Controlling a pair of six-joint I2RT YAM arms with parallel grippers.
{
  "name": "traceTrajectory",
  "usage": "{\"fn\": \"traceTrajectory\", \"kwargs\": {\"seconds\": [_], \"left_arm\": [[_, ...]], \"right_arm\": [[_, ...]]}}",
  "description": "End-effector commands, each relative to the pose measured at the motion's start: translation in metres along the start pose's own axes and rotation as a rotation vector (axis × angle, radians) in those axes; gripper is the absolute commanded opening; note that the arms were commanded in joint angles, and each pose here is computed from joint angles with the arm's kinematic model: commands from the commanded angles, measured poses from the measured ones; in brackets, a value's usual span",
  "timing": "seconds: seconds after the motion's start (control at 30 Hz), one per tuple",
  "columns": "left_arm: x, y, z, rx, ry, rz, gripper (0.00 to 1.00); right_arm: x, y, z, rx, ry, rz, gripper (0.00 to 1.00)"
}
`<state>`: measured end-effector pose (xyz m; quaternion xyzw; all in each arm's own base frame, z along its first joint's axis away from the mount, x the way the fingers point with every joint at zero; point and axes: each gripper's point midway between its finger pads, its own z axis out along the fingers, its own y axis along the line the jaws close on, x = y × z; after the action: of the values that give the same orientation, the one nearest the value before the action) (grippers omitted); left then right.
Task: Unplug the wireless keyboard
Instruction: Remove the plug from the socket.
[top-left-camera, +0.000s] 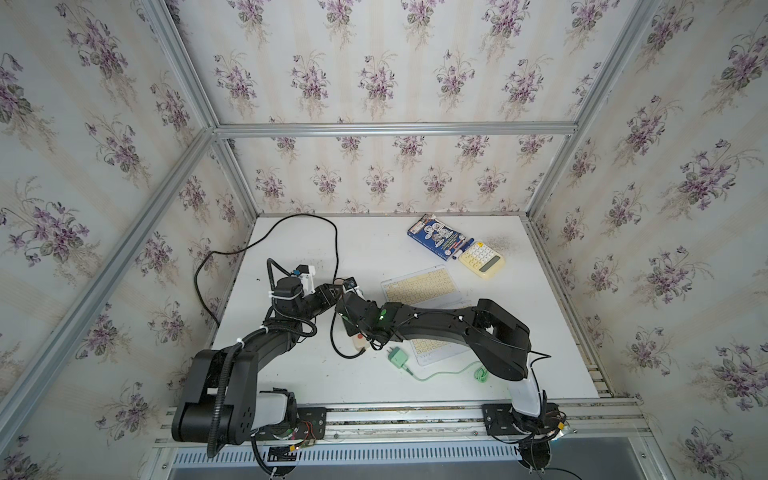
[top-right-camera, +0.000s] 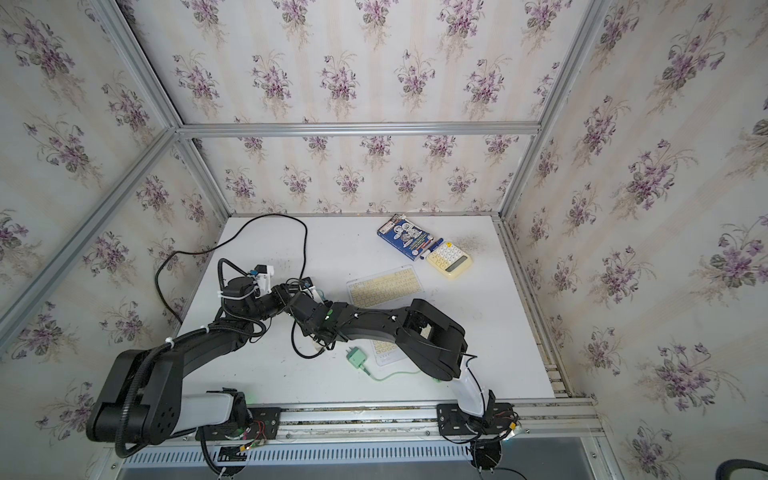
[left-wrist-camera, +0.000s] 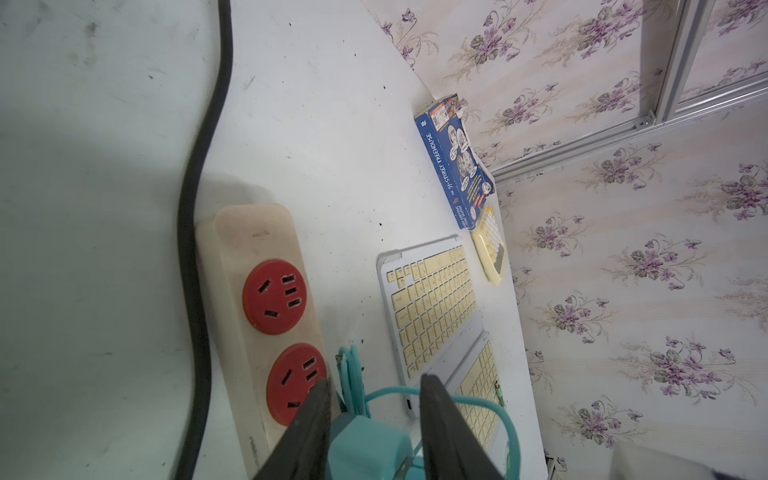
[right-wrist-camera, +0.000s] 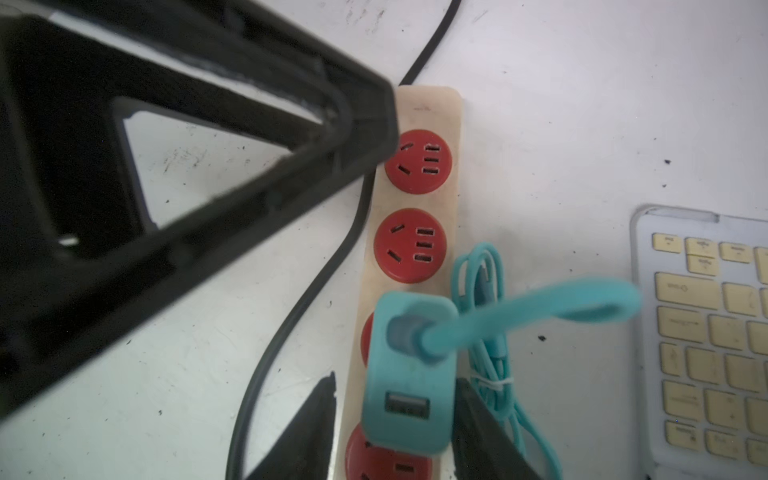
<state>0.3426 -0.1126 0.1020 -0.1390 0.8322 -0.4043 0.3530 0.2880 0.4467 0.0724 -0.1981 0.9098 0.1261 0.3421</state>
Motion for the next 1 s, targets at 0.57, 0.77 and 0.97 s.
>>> {"fn": "traceTrajectory", "kwargs": {"seconds": [0.57, 0.77, 0.97], "left_arm": [[0.027, 0.008, 0.038, 0.026, 0.087, -0.051, 0.33], [0.037, 0.022, 0.051, 0.027, 0.116, -0.1, 0.28], [0.052, 0.033, 0.054, -0.015, 0.169, -0.148, 0.23]], "right_arm": [[-0.007, -0.007, 0.017, 0.053, -0.054, 0.053, 0.13], [-0.005, -0.006, 0.017, 0.041, -0.051, 0.073, 0.06], [-0.005, -0.006, 0.019, 0.044, -0.044, 0.07, 0.03]]}}
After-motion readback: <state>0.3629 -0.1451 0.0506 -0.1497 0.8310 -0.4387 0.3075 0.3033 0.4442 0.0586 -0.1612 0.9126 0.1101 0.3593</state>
